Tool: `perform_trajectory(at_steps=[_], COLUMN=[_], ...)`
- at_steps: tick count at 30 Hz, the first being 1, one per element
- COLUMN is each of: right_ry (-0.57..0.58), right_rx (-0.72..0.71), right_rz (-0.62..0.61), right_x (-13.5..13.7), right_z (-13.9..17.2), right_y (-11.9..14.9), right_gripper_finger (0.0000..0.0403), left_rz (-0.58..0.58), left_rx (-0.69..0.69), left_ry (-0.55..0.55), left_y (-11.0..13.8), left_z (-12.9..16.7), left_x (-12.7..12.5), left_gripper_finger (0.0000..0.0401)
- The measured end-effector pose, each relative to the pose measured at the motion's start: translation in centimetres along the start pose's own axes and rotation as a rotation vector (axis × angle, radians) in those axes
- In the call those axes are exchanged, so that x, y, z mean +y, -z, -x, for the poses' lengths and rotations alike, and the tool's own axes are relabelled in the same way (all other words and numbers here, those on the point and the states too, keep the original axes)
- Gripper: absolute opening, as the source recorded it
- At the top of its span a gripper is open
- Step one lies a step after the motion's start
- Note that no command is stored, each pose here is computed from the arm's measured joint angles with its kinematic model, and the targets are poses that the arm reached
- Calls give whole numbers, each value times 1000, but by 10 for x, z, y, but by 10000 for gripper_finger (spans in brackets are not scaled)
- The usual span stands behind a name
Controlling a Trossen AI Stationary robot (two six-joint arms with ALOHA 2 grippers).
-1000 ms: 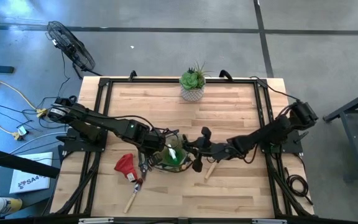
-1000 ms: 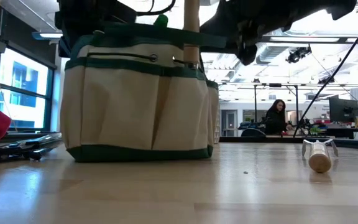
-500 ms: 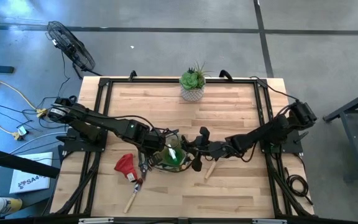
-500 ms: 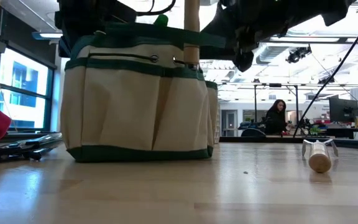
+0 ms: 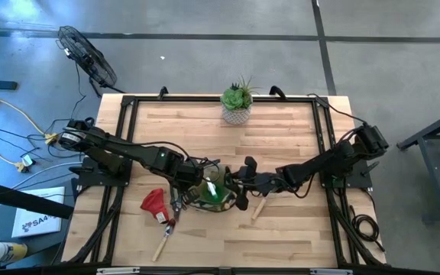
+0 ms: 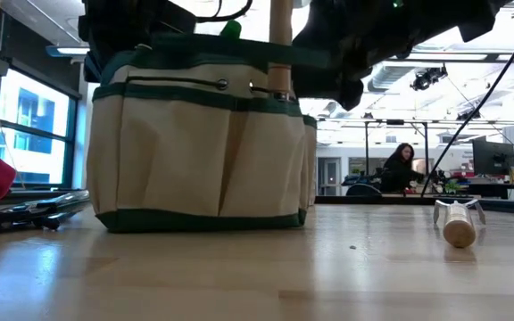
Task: Pick & Place Garden tools in Gardening bag
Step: Put the right shear scissors into the gardening bag
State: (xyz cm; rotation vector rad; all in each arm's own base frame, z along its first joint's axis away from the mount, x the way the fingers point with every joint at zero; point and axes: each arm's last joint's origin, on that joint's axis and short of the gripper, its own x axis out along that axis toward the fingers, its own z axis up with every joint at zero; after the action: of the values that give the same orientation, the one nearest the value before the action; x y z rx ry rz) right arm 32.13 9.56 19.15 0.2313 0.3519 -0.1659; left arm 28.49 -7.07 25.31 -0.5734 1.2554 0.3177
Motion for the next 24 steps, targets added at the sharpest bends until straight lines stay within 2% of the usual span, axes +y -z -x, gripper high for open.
perform_trajectory(at_steps=[3,12,16,20,24], right_ry=[-53,-53,-72,-89,-53], right_rx=[18,14,9,-8,-22], right_rz=[9,-5,45,84,113], right_x=[2,2,6,13,17], right_z=[0,1,8,17,26], right_y=[0,-1,-4,-7,-11], right_gripper_finger=[184,278,313,336,345], left_rz=[0,0,0,0,0], left_rx=[0,-1,-1,0,-1], left_ry=[0,0,0,0,0], left_y=[0,0,0,0,0], left_z=[0,0,0,0,0], left_x=[0,0,0,0,0], left_gripper_finger=[6,6,6,6,6])
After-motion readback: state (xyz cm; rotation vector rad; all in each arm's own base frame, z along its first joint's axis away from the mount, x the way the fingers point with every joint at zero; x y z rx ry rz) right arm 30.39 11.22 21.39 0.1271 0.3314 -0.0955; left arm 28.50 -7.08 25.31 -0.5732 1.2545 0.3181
